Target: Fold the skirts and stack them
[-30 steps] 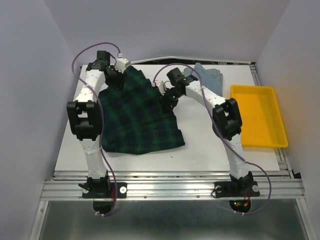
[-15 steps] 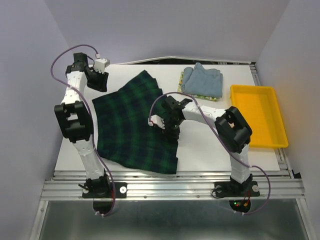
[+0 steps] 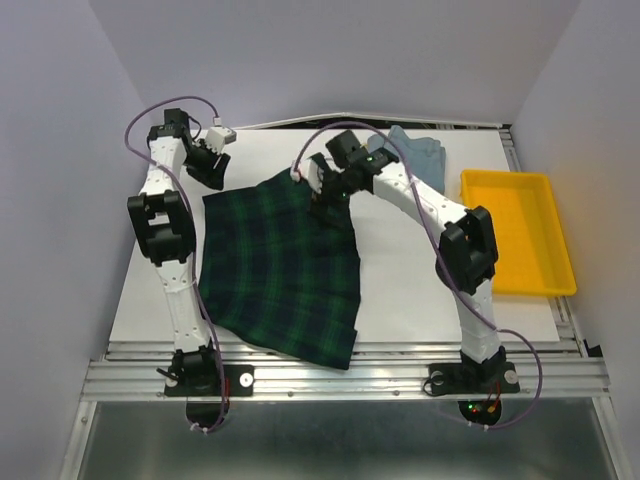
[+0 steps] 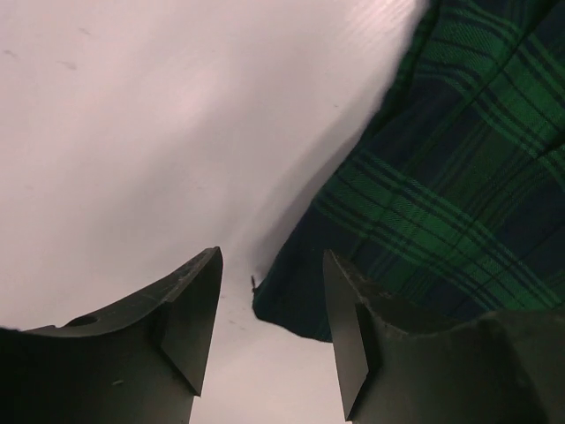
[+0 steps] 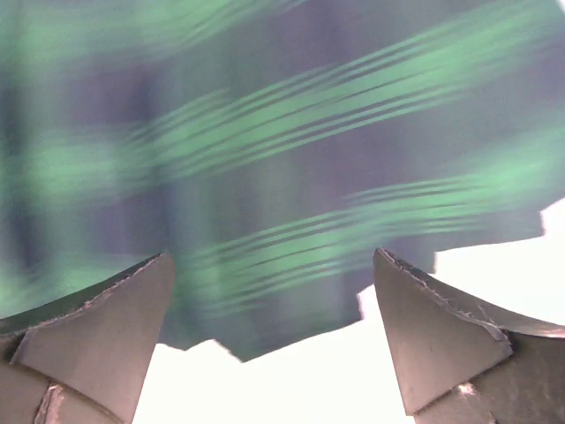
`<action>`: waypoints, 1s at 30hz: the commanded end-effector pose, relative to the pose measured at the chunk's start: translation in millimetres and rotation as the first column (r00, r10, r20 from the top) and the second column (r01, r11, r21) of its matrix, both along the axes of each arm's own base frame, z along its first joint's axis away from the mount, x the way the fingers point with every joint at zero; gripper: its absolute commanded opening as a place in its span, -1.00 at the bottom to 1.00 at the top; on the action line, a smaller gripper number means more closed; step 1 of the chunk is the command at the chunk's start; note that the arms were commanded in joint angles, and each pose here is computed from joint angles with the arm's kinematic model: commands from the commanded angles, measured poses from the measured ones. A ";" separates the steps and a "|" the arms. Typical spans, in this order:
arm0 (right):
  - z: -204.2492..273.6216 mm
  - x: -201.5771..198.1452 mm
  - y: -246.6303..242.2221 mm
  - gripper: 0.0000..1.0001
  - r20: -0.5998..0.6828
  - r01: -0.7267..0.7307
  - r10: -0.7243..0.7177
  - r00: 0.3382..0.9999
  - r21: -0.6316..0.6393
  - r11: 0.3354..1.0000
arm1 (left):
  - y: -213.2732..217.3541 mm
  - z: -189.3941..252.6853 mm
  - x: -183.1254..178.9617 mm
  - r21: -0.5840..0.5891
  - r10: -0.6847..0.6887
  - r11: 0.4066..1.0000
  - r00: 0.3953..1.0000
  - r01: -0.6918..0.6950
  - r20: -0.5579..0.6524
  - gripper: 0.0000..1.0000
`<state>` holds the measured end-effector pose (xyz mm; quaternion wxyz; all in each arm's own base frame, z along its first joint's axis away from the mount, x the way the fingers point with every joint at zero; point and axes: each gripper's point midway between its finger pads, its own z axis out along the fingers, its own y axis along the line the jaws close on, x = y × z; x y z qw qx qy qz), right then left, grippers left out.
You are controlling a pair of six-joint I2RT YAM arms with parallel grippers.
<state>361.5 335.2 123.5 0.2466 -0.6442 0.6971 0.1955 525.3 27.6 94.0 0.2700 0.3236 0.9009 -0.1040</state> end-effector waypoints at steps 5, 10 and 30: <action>57.7 179.1 -11.6 1.00 0.248 0.251 -0.317 0.916 0.262 0.932 | -38.3 -11.2 -19.1 -0.049 -0.187 0.982 0.981 0.185 -0.047 0.23; 57.5 205.1 0.4 1.00 0.411 0.111 -0.246 0.878 0.325 0.939 | -48.2 -47.5 -43.9 -0.047 -0.242 0.970 0.959 0.237 -0.147 0.03; -15.2 185.0 40.9 1.00 0.514 -0.298 0.147 0.845 0.226 0.927 | -108.5 -51.5 -108.9 0.112 -0.538 0.831 0.839 0.545 -0.087 -0.80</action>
